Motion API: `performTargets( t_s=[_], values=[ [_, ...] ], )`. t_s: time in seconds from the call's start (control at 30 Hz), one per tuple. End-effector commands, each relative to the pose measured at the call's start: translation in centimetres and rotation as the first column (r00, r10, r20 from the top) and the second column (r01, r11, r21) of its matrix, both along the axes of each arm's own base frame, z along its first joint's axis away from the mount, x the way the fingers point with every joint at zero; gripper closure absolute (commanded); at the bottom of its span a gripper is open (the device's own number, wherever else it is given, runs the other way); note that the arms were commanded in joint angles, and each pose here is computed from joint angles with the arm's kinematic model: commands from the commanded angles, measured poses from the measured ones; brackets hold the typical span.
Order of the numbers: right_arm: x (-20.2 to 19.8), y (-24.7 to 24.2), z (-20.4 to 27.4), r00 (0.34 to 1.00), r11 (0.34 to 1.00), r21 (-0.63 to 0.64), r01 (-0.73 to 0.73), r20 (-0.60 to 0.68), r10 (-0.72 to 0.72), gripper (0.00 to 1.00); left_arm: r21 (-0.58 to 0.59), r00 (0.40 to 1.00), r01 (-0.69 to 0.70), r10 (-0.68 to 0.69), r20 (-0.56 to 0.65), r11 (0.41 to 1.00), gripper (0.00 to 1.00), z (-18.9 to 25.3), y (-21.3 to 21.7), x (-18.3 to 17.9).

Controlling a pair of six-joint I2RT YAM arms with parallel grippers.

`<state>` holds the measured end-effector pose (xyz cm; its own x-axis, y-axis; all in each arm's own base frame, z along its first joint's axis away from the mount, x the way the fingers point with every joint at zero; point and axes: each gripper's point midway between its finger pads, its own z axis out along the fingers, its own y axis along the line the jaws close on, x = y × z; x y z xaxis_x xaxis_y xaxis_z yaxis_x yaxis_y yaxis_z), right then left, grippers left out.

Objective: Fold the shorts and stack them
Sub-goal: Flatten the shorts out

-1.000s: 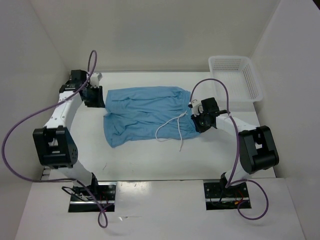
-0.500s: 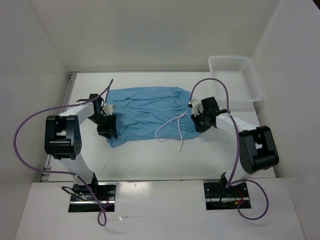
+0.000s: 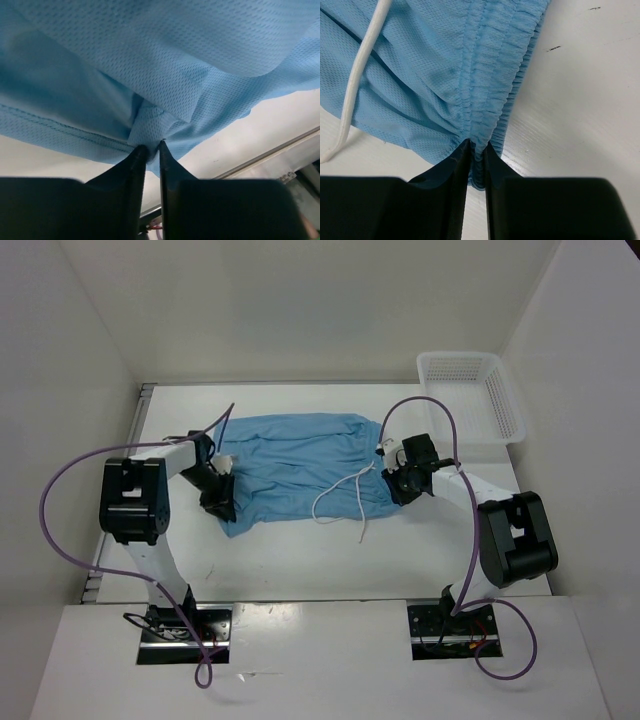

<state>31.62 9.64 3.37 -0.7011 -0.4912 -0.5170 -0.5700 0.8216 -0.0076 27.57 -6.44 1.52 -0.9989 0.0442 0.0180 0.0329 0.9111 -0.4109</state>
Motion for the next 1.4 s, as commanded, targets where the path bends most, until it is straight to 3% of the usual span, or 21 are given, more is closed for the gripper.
performTargets(
  t_s=[0.0, 0.07, 0.13, 0.27, 0.53, 0.77, 0.93, 1.0, 1.03, 1.07, 1.17, 1.27, 1.37],
  values=[
    [1.3, 0.3, 1.6, 0.998, 1.000, 0.001, -0.019, 0.056, 0.019, 0.80, -0.026, 0.999, 0.018, -0.018, -0.028, 0.999, 0.79, -0.2, -0.7, -0.2],
    [1.2, 0.2, 1.2, 0.999, 1.000, -0.001, -0.019, 0.045, 0.019, 0.85, -0.036, 0.999, 0.017, -0.018, -0.028, 0.999, 0.90, 0.2, -0.9, -0.1],
    [1.2, 0.2, 1.2, 0.998, 1.000, -0.007, -0.029, 0.049, 0.029, 0.99, -0.036, 0.999, 0.016, -0.018, -0.038, 0.999, 0.96, 0.7, -0.9, -0.4],
    [0.6, 0.2, 1.8, 0.992, 0.992, -0.035, -0.123, 0.022, 0.124, 1.00, -0.012, 1.000, 0.010, -0.010, -0.007, 1.000, 1.00, 3.4, -0.3, -0.1],
    [-3.8, -0.2, 3.5, 0.880, 0.869, -0.147, -0.472, -0.136, 0.455, 1.00, 0.142, 0.998, -0.018, 0.009, 0.061, 0.990, 1.00, 9.8, 2.9, -2.7],
    [-11.5, 0.4, 2.1, 0.713, 0.719, -0.129, -0.683, -0.332, 0.618, 1.00, 0.206, 0.993, 0.057, -0.034, -0.113, 0.977, 0.97, 9.3, 3.1, -9.9],
    [-11.8, -0.4, 2.4, 0.728, 0.721, -0.173, -0.671, -0.340, 0.596, 0.99, 0.292, 0.991, 0.083, -0.048, -0.123, 0.953, 0.90, 8.9, 4.5, -10.8],
    [-12.1, -0.8, 2.5, 0.717, 0.711, -0.178, -0.680, -0.361, 0.596, 0.87, 0.357, 0.990, 0.102, -0.060, -0.126, 0.928, 0.85, 8.8, 5.6, -10.8],
    [-12.4, -0.9, 2.5, 0.713, 0.710, -0.174, -0.683, -0.373, 0.594, 0.77, 0.374, 0.987, 0.121, -0.071, -0.144, 0.919, 0.77, 8.5, 5.8, -11.3],
    [-12.0, -1.0, 2.9, 0.721, 0.710, -0.190, -0.678, -0.357, 0.593, 0.57, 0.387, 0.985, 0.127, -0.072, -0.155, 0.913, 0.69, 8.3, 6.1, -11.6],
    [-12.8, -1.6, 3.1, 0.711, 0.700, -0.194, -0.687, -0.375, 0.595, 0.18, 0.404, 0.982, 0.148, -0.085, -0.171, 0.903, 0.49, 8.1, 6.2, -12.3],
    [-12.3, -1.5, 4.1, 0.730, 0.708, -0.215, -0.673, -0.348, 0.588, 0.05, 0.455, 0.983, 0.152, -0.086, -0.163, 0.878, 0.45, 8.3, 7.2, -12.2],
    [-10.1, -0.3, 6.6, 0.771, 0.735, -0.239, -0.635, -0.253, 0.584, 0.05, 0.448, 0.992, 0.112, -0.074, -0.100, 0.887, 0.43, 8.8, 7.1, -10.2]
  ],
)
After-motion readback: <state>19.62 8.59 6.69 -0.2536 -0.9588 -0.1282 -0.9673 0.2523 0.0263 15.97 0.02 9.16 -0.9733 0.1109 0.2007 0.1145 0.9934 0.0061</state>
